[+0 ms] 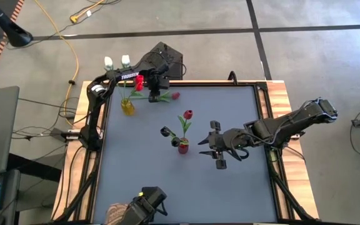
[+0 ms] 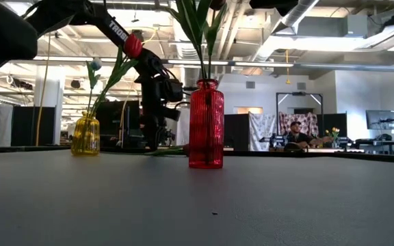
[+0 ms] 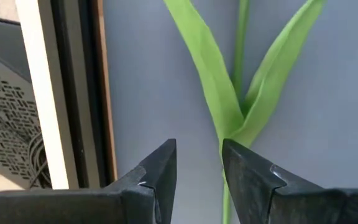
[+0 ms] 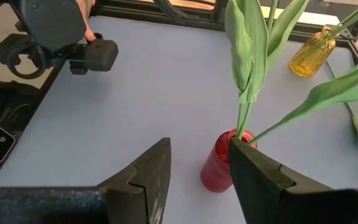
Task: Sort flowers into vase by color
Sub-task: Put the dark red tulip into the red vase
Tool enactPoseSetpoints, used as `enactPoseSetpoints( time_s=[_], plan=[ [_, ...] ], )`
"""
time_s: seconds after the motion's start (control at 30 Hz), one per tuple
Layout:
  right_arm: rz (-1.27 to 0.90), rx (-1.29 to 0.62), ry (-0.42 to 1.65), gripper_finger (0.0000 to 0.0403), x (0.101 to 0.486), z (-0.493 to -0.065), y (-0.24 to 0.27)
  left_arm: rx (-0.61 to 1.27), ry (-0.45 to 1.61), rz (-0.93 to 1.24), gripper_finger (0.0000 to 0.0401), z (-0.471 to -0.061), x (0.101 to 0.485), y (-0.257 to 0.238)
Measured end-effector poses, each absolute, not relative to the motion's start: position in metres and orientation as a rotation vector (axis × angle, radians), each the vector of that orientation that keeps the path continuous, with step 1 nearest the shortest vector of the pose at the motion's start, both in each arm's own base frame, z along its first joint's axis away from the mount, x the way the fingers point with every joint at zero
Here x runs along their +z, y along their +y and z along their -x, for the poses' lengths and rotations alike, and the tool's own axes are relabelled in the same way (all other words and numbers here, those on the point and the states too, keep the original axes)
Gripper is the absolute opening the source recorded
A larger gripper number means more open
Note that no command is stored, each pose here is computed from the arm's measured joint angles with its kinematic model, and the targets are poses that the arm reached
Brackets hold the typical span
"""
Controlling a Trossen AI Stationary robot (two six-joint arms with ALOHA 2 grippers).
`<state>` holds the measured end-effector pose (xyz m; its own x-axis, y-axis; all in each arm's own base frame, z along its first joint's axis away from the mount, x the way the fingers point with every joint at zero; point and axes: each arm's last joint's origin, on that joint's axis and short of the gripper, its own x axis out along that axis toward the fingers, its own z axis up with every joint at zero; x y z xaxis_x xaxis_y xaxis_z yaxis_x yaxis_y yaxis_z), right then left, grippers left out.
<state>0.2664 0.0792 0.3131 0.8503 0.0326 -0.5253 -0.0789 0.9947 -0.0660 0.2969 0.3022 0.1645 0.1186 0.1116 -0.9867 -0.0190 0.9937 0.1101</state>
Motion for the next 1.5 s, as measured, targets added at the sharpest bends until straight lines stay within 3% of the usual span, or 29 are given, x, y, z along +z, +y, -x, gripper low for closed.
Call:
enactPoseSetpoints(
  time_s=[1.17, 1.3, 1.5],
  plan=[
    [0.088, 0.060, 0.554, 0.0187, 0.313, -0.266, 0.079, 0.094, 1.597, -0.106, 0.0116, -0.287, 0.147, 0.291],
    [0.088, 0.060, 0.554, 0.0187, 0.313, -0.266, 0.079, 0.073, 1.591, -0.106, 0.0087, -0.288, 0.146, 0.289],
    [0.086, 0.059, 0.554, 0.0187, 0.313, -0.266, 0.079, 0.075, 1.584, -0.107, 0.0009, -0.290, 0.147, 0.289]
  ],
)
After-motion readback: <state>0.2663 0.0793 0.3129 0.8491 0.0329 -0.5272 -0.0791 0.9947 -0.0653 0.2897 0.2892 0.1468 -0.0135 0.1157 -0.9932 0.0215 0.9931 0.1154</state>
